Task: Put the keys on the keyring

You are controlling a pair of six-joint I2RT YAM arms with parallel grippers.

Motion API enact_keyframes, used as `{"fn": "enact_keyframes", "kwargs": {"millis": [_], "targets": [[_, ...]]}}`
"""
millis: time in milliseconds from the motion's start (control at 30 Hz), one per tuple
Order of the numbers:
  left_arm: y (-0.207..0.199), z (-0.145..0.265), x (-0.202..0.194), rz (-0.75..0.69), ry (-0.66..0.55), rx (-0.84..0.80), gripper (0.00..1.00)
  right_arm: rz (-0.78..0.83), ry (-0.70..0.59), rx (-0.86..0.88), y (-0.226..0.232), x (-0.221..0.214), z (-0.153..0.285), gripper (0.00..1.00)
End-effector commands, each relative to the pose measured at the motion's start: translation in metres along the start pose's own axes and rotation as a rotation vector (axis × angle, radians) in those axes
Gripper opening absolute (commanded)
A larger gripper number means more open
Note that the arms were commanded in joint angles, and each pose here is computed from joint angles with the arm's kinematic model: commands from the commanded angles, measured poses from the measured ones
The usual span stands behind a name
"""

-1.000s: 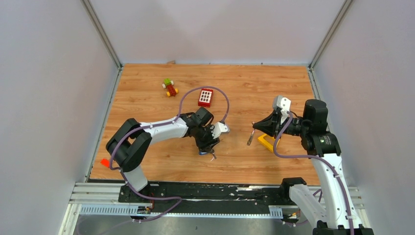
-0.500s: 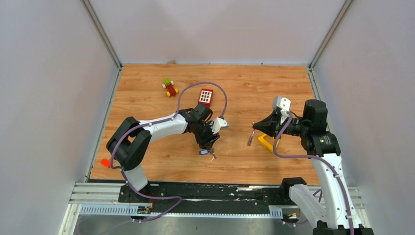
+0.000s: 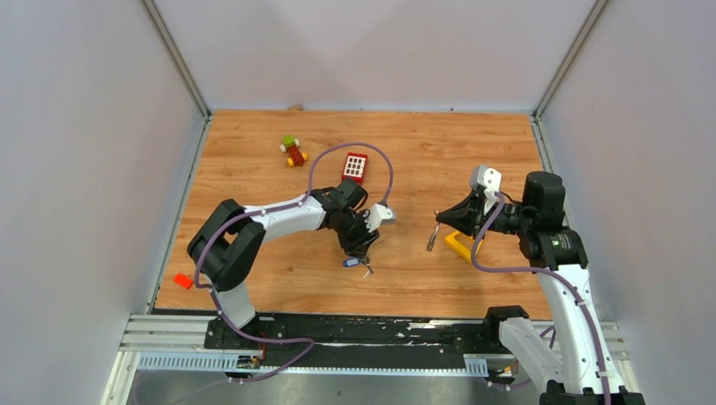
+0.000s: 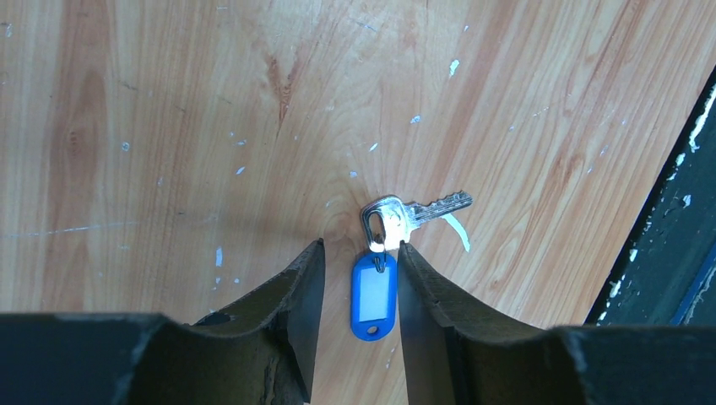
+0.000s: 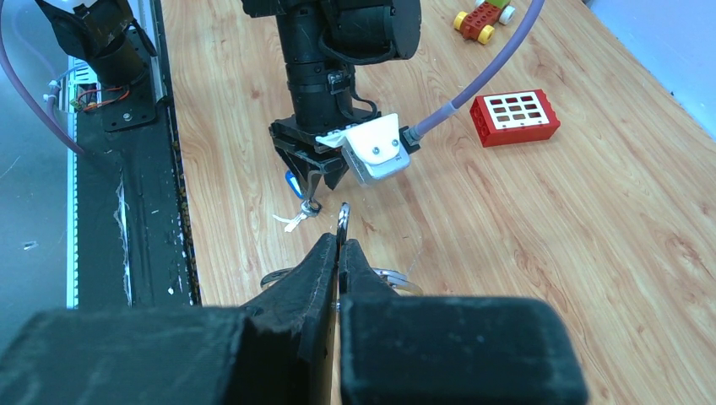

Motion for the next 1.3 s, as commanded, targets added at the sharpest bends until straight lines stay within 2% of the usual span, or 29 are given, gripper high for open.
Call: {"fn": "enact_keyframes", "kwargs": {"millis": [0,533,1267], "targets": [[0.004,-0.005,0.001,-0.039,-0.013,-0.001,0.43,0.044,-0.027,0.016,0.000,0.006,-0.001,0.00],[-0.002,-0.011,-0.006,-0.045,0.006,-0.032,0.36,0.040,-0.025,0.014,-0.001,0.005,-0.002,0.00],[-0.006,-0.006,-0.004,-0.047,0.007,-0.058,0.13,0.034,-0.023,0.016,-0.001,0.005,-0.002,0.00]]}}
Point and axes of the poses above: each gripper's point midway between its finger pads, its own z axis back along the fingers, its own y axis along the line the jaws close on, x = y × z, the point moved 9 cm from there along z, back along the fingers
